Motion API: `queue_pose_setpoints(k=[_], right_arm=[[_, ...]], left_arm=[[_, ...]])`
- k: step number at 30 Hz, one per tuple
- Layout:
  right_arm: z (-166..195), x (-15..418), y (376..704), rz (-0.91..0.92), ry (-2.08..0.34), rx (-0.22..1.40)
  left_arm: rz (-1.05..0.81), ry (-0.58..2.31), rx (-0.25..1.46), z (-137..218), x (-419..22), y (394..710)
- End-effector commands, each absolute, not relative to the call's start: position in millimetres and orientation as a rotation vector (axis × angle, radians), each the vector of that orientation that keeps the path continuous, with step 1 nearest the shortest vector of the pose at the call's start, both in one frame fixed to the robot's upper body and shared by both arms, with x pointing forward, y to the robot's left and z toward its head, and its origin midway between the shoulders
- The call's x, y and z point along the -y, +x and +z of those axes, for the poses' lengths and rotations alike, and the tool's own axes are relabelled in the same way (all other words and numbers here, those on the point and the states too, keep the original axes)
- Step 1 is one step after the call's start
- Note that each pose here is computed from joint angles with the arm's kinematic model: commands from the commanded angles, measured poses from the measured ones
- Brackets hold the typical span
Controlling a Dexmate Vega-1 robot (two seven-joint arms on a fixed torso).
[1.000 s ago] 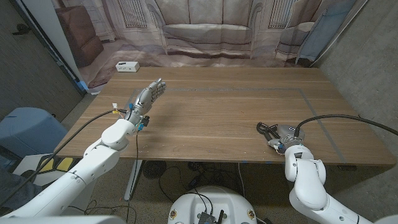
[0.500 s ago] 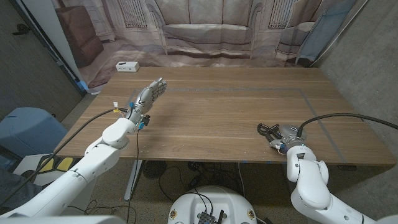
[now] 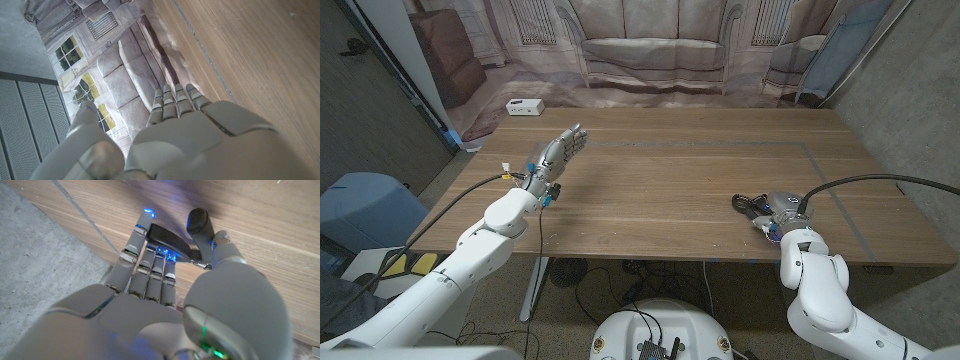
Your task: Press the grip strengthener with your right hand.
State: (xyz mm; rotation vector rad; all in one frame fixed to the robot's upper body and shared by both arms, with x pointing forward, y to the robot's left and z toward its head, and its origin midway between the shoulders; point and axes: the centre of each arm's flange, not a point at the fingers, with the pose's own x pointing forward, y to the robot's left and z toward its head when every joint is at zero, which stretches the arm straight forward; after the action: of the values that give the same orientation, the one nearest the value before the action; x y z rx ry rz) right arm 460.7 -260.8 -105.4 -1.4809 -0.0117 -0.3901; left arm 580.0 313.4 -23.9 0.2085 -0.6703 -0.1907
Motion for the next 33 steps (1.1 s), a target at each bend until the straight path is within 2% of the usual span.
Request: queue_pose_setpoints(k=[1,33], right_arm=[[-99.9,258.4,462.8,-0.403,-1.478,0.034],[-80.4,252.0,441.4,-0.535,-1.426,0.219]], left_arm=[[-0.183,0.205,0.667,-24.2,-317.5,581.7],[-0.174,0.202,0.698,-17.4,-322.5,579.0]])
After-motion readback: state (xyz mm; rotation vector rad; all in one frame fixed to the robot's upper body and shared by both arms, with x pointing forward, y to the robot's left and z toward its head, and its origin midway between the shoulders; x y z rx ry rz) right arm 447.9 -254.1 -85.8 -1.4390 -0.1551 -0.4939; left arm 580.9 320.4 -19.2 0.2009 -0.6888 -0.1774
